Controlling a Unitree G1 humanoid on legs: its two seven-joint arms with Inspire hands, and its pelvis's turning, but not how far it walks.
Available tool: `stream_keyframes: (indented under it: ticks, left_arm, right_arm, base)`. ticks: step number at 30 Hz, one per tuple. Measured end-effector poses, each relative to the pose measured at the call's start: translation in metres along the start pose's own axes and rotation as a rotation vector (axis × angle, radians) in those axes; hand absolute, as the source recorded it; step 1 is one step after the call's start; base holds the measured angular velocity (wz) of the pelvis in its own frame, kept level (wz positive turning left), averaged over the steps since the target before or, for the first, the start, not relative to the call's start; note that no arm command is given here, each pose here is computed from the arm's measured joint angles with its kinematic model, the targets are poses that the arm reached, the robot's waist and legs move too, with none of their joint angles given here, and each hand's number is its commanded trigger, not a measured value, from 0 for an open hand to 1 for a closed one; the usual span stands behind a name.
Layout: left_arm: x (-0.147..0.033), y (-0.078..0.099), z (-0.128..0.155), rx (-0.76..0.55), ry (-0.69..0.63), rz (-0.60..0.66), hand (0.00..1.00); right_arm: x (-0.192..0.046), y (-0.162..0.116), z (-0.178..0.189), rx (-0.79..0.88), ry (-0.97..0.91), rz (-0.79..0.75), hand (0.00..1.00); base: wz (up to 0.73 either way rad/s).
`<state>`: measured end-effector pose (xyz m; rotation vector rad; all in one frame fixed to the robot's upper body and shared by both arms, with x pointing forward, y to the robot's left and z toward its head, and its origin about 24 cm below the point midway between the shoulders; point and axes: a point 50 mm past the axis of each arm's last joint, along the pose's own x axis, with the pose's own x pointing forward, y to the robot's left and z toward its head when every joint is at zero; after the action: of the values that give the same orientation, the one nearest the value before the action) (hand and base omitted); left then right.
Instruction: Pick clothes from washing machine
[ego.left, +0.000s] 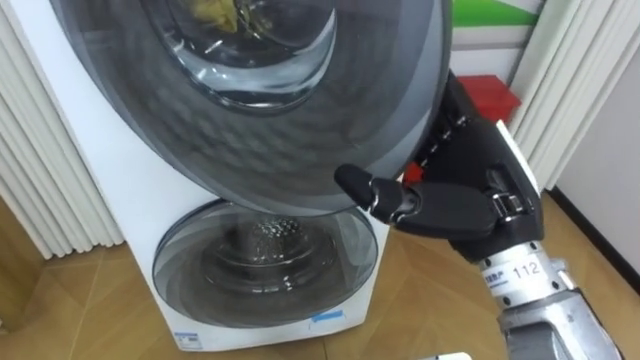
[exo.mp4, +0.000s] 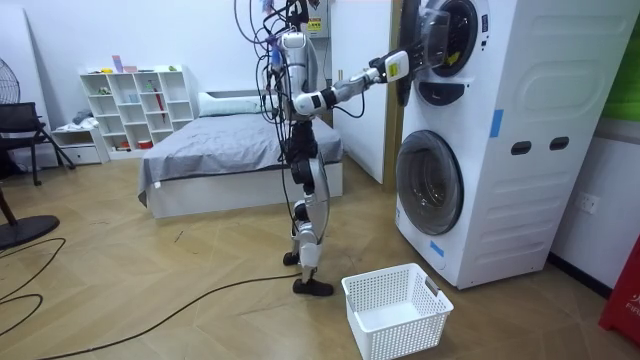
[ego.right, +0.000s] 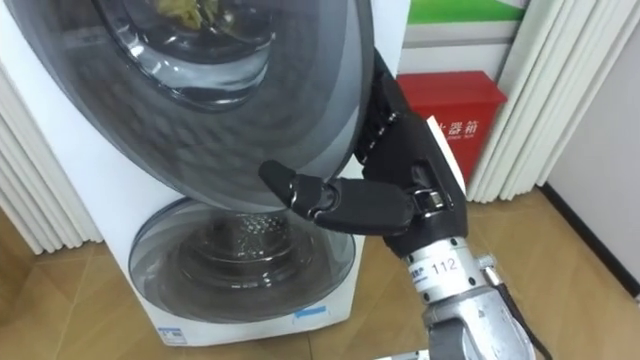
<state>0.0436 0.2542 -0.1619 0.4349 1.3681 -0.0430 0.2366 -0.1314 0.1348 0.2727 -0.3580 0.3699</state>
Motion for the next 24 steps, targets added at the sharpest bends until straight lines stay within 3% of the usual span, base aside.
stream_keyframes:
  ticks: [4, 7, 12, 16, 21, 24]
  left_arm:
    - [0.000, 0.004, 0.003, -0.004, -0.008, 0.017, 0.00]
    - [0.000, 0.008, 0.008, 0.000, -0.022, 0.027, 0.00]
    - [0.001, 0.008, 0.009, 0.003, -0.023, 0.027, 0.00]
    - [0.001, 0.011, 0.018, 0.001, -0.044, 0.035, 0.00]
    - [0.001, 0.018, 0.024, -0.054, -0.067, 0.054, 0.00]
    - [0.001, 0.017, 0.024, -0.093, -0.069, 0.059, 0.00]
  right_arm:
    - [0.001, 0.005, -0.002, 0.028, -0.001, 0.006, 0.00]
    - [0.002, 0.020, -0.005, 0.149, -0.024, 0.053, 0.00]
    - [-0.003, 0.050, -0.011, 0.308, -0.033, 0.265, 0.00]
    - [-0.002, 0.070, -0.014, 0.338, -0.012, 0.408, 0.00]
    - [0.009, 0.106, -0.013, 0.313, 0.030, 0.735, 0.00]
    - [0.007, 0.115, -0.014, 0.310, 0.044, 0.842, 0.00]
  base:
    - [0.12]
    - [0.22]
    - [0.27]
    - [0.27]
    - [0.48]
    - [0.37]
